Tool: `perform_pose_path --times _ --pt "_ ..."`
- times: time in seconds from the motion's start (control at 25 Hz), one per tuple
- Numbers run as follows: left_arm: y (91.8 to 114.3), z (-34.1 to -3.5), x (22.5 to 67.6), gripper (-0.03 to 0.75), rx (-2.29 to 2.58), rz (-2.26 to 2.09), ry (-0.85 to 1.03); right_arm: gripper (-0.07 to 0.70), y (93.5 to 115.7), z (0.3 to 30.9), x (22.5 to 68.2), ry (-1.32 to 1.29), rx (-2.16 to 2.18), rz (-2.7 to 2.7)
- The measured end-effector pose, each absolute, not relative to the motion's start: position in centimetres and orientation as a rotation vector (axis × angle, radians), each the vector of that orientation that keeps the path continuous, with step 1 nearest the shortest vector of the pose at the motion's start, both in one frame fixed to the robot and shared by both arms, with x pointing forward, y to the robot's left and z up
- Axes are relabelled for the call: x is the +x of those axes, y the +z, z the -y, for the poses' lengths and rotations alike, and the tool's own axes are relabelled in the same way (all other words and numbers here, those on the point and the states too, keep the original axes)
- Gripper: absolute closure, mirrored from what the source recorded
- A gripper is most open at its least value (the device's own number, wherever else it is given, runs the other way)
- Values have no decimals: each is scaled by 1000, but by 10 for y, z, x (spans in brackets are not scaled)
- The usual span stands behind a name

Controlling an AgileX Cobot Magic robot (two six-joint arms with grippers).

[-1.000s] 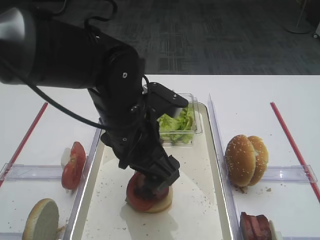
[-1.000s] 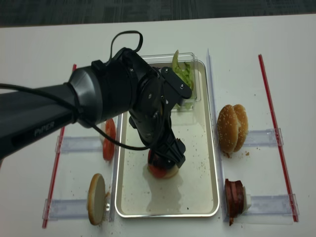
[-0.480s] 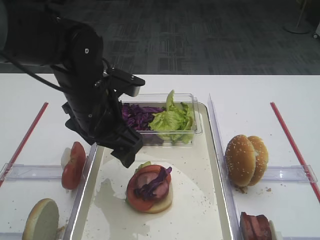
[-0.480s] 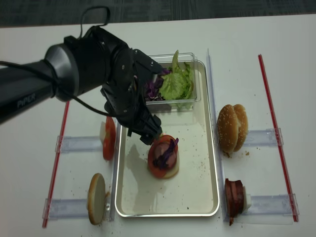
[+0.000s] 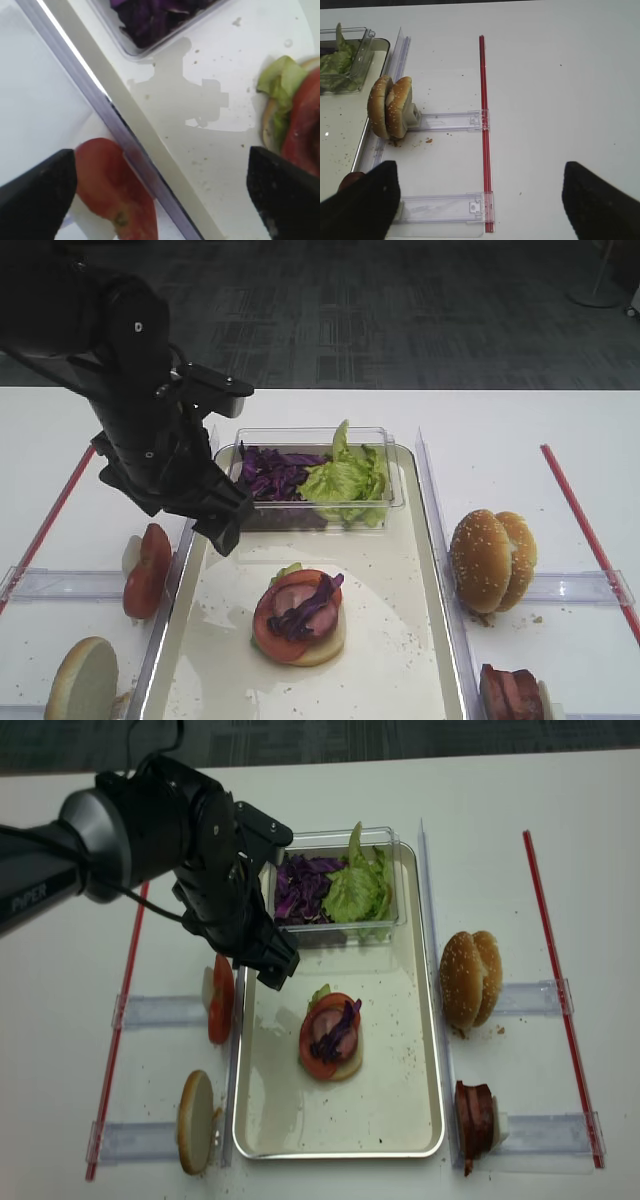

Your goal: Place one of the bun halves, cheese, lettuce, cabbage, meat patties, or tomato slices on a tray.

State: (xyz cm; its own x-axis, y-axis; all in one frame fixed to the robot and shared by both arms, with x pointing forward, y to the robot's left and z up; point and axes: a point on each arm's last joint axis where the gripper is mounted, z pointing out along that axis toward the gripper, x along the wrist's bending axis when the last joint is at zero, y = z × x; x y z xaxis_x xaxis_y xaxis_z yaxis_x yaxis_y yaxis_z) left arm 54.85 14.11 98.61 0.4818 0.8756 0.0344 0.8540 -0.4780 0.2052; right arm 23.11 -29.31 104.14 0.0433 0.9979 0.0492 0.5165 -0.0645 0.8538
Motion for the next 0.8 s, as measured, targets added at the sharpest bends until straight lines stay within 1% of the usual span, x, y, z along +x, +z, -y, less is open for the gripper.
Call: perform_pose_path --times 0.28,0.8 --pt "986 -167 561 83 2506 -1614 215 -37 1041 293 231 923 1660 -1546" --pt "986 -240 582 83 2327 -1887 241 -37 1041 293 231 923 1660 -1546"
